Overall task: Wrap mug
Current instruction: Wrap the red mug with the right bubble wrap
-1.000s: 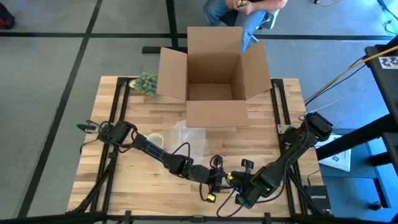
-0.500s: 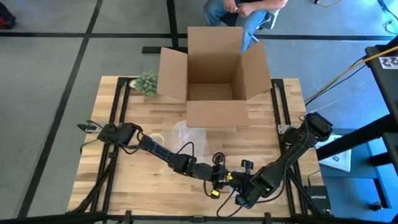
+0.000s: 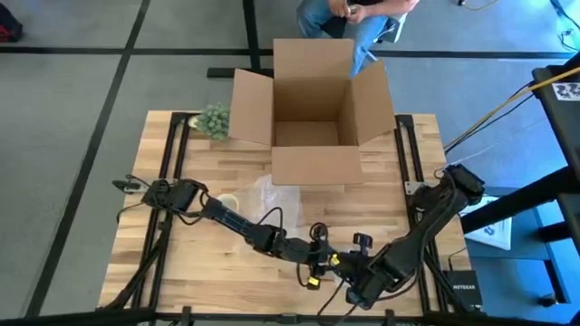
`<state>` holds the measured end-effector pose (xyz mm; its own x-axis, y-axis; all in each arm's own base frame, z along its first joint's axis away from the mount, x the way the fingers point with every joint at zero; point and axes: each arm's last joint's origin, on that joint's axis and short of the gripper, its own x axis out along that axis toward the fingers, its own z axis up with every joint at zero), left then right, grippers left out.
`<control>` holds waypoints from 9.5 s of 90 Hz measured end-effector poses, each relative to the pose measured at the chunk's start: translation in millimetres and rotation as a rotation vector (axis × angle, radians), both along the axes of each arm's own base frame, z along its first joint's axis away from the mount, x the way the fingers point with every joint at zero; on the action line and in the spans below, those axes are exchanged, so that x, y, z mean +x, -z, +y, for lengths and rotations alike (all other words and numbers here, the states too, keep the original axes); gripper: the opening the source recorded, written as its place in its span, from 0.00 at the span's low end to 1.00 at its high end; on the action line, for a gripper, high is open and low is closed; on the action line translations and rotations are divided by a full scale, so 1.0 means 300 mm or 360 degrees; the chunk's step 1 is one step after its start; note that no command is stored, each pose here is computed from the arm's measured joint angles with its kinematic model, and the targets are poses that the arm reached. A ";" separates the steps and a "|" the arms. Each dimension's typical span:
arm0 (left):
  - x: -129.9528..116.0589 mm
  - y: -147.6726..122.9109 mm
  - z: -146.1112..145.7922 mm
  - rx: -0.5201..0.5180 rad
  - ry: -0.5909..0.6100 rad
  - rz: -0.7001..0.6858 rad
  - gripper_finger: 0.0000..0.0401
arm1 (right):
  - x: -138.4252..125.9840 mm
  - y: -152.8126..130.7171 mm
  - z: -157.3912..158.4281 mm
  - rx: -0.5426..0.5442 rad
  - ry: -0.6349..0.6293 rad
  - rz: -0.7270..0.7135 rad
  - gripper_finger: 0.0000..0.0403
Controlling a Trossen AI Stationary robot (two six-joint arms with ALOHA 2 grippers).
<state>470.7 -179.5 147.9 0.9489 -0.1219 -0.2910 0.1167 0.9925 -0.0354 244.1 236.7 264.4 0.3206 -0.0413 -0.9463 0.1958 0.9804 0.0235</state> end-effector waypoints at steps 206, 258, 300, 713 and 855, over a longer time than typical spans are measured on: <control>-0.007 -0.022 0.001 0.0025 0.0012 0.0011 0.33 | -0.181 -0.005 -0.024 0.0216 0.0353 0.0144 0.35; -0.007 -0.023 0.001 0.0021 0.0013 0.0000 0.33 | -0.332 0.166 0.013 0.0016 0.0425 -0.0040 0.45; -0.007 -0.023 0.001 0.0020 0.0014 0.0002 0.33 | -0.210 0.020 0.053 0.0006 0.0153 -0.0559 0.02; -0.012 -0.044 -0.003 0.0003 0.0125 -0.0007 0.33 | 0.016 0.224 -0.039 0.0382 0.0110 -0.0045 0.00; -0.008 0.002 0.002 0.0076 0.0022 0.0063 0.33 | -0.021 0.096 -0.073 0.0390 0.0120 -0.0067 0.31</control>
